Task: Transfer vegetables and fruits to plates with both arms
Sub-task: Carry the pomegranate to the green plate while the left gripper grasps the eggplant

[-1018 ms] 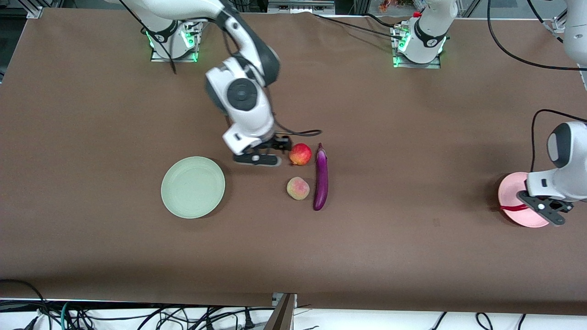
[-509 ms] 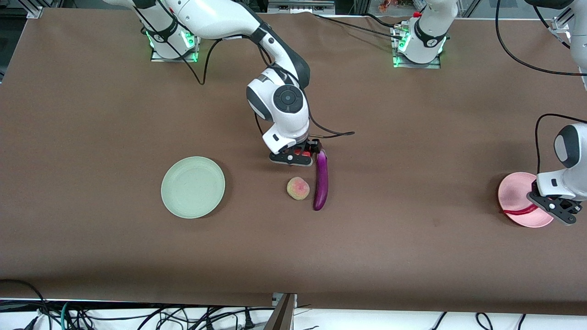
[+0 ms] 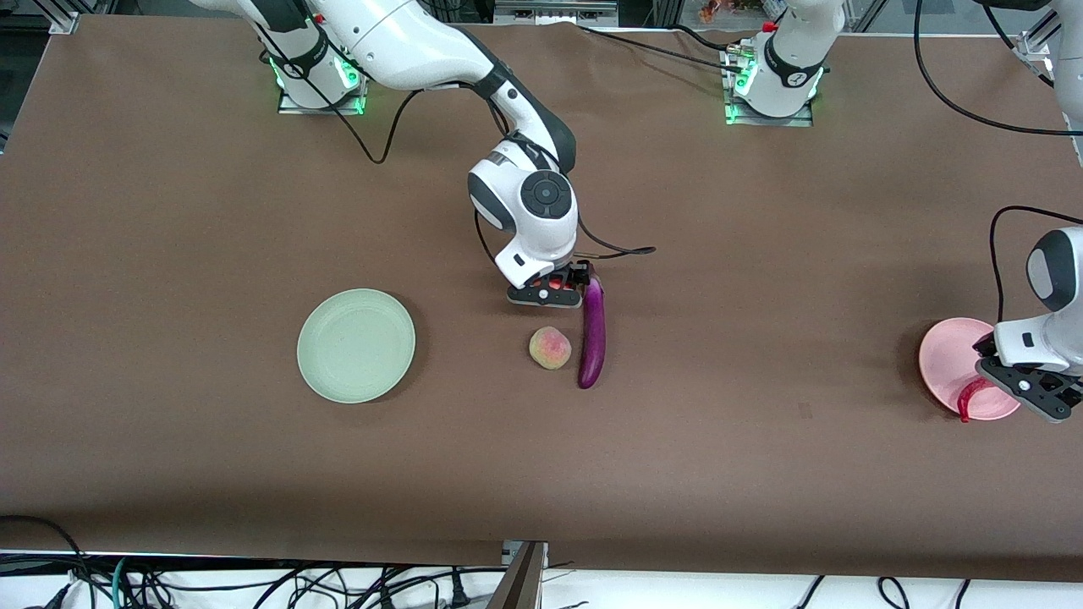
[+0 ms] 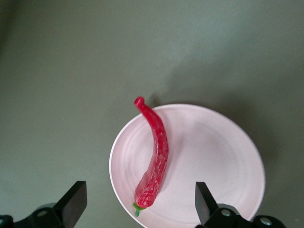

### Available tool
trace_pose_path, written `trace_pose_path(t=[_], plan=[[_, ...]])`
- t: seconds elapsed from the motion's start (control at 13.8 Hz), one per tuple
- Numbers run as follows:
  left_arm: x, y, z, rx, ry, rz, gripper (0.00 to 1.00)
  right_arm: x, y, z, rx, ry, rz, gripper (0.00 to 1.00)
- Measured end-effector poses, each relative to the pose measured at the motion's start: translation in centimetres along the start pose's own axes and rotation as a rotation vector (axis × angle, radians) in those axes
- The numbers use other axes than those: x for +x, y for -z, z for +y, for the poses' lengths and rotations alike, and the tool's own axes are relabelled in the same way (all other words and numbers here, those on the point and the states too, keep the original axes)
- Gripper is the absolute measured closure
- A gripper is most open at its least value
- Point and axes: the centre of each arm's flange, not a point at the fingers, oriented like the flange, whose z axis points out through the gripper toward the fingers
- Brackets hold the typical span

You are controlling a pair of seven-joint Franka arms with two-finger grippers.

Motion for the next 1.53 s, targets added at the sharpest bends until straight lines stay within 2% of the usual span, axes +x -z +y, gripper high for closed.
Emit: trace_pose_path(t=[0.15, 0.22, 0.29, 0.36, 0.58, 0.8, 1.02, 1.09, 1.38, 1.45, 1.53], plan=[[1.9, 3.3, 1.1, -0.039, -0.022, -0.024, 0.0, 0.1, -0.1, 0.0, 0.004, -0.002, 0.005, 0.01], [2.5, 5.1, 1.7, -0.061, -0.015, -0.039, 0.0, 0.2, 0.0, 0.0, 0.006, -0.002, 0.007, 0.04], [3.0, 7.0, 2.3, -0.089, 0.009, -0.041, 0.0, 0.3, 0.2, 0.0, 0.009, -0.003, 0.009, 0.15], [3.6, 9.0, 3.0, -0.123, 0.043, -0.038, 0.0, 0.3, 0.3, -0.1, 0.01, -0.004, 0.011, 0.15], [7.3, 14.4, 7.1, -0.207, 0.223, -0.067, 0.0, 1.1, 0.6, 0.3, 0.012, -0.013, 0.02, 0.15], [13.9, 18.3, 13.4, -0.255, 0.416, -0.08, 0.0, 4.0, 3.1, 2.3, 0.002, -0.024, 0.023, 0.15], [19.9, 19.2, 20.3, -0.371, 0.59, -0.092, 0.0, 7.5, 6.7, 6.1, -0.024, 0.03, 0.0, 0.15], [22.2, 19.4, 22.7, -0.382, 0.63, -0.095, 0.0, 8.9, 7.8, 7.8, -0.028, 0.056, -0.009, 0.15], [32.4, 19.0, 34.1, -0.435, 0.792, 0.005, 0.0, 14.8, 10.4, 16.6, -0.055, 0.189, -0.067, 0.15], [34.2, 18.1, 36.7, -0.433, 0.825, 0.014, 0.0, 16.2, 10.6, 19.1, -0.056, 0.229, -0.078, 0.15], [35.6, 17.0, 39.0, -0.399, 0.851, 0.017, 0.0, 17.6, 10.5, 21.9, -0.056, 0.261, -0.086, 0.15]])
